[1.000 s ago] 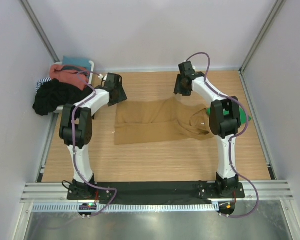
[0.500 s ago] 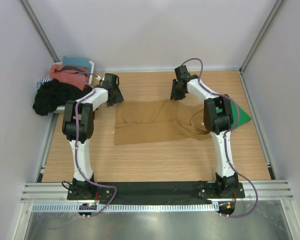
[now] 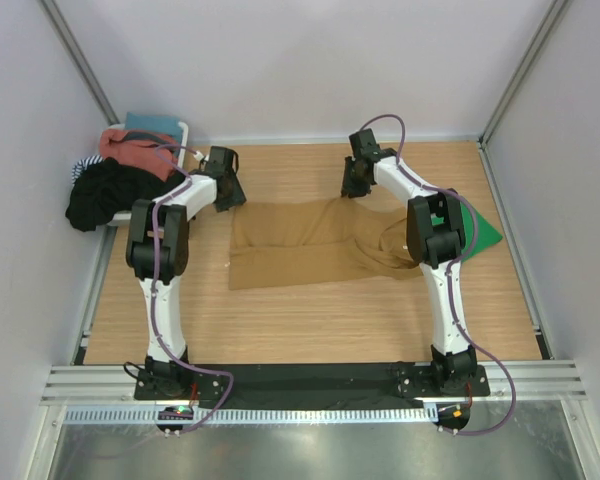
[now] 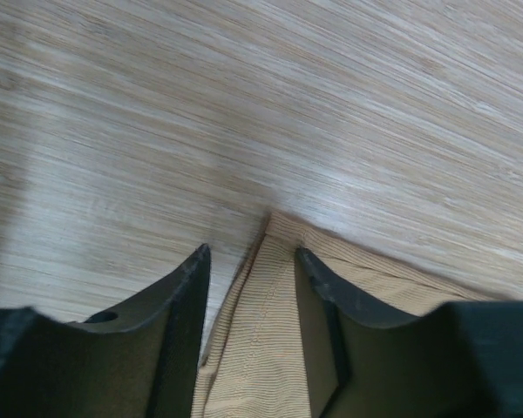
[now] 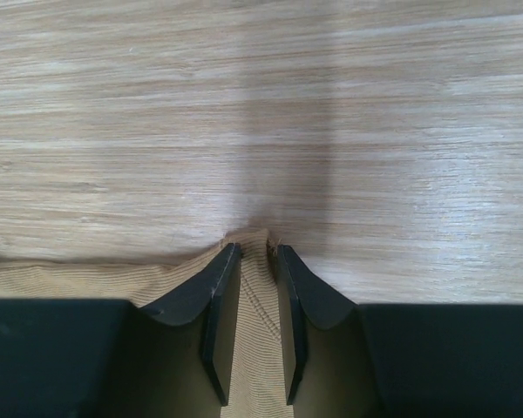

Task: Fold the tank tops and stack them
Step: Fold the tank top

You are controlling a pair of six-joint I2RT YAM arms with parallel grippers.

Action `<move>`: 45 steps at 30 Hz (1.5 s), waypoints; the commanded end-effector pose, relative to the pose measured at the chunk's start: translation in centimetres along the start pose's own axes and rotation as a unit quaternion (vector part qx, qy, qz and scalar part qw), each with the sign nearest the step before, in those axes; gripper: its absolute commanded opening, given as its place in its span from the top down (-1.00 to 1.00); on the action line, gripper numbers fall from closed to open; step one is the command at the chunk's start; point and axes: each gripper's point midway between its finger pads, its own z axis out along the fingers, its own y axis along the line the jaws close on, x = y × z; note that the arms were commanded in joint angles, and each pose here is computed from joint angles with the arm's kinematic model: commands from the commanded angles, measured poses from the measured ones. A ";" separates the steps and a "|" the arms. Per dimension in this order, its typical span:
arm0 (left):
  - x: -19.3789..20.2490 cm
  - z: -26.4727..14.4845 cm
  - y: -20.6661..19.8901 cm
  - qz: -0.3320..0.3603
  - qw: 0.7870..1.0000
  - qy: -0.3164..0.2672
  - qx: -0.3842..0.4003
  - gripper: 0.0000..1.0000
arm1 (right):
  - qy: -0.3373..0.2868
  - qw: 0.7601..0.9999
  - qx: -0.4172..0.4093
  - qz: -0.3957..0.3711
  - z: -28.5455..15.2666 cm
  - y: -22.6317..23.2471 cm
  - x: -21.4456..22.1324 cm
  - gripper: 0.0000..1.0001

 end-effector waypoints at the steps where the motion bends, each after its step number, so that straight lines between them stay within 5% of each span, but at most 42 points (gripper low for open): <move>1: -1.2 -0.1 -0.8 0.003 1.000 -0.012 0.015 0.15 | -0.037 0.999 -0.012 -0.010 -0.8 1.1 -2.4 0.46; 11: -1.6 0.5 -2.0 -0.005 0.999 -0.009 0.033 -0.04 | -0.039 0.999 -0.022 -0.013 -0.9 1.5 -2.6 0.71; 18: -1.3 1.2 -1.9 -0.006 1.000 0.000 0.029 0.64 | -0.040 0.999 -0.025 -0.013 -1.0 1.7 -2.6 0.81; 20: -1.3 1.1 -2.0 -0.006 0.999 0.002 0.032 0.98 | -0.042 0.999 -0.026 -0.013 -1.1 1.7 -2.8 0.83; 27: -3.2 -1.1 -1.9 0.001 0.999 -0.032 0.029 1.00 | -0.060 0.998 -0.033 -0.008 -2.3 2.2 -3.8 0.97; 45: -3.6 -4.8 -2.0 0.002 0.996 -0.069 0.059 1.00 | -0.086 0.996 -0.038 -0.002 -5.6 2.0 -3.5 0.98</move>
